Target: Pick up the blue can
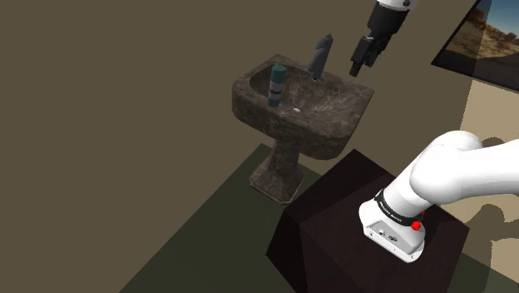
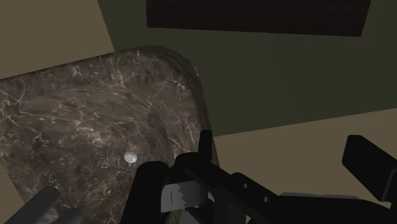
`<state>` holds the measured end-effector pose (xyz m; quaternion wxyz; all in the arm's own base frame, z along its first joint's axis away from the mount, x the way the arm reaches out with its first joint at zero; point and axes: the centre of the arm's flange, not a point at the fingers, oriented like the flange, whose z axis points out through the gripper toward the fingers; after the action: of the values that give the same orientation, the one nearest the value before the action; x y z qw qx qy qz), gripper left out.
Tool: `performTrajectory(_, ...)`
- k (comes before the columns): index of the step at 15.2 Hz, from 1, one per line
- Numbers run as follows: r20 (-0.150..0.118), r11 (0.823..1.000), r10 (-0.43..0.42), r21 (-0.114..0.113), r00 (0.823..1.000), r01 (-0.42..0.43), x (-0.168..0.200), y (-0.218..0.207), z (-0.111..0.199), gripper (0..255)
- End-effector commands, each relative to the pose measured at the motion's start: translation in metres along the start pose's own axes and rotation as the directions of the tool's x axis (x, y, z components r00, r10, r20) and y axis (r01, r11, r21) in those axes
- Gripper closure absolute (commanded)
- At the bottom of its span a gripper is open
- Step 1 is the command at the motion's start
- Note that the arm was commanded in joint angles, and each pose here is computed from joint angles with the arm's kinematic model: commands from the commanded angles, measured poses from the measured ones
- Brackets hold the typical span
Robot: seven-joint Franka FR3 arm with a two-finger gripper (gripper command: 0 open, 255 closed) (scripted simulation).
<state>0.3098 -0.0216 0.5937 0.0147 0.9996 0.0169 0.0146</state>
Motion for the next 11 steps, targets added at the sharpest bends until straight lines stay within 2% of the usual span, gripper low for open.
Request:
performTrajectory(1,0.000,1.000,0.000,0.000,1.000,0.000,0.000,0.000,0.000,0)
performTrajectory(11,0.007,1.000,0.012,0.011,1.000,-0.012,0.116,0.029,0.058,0)
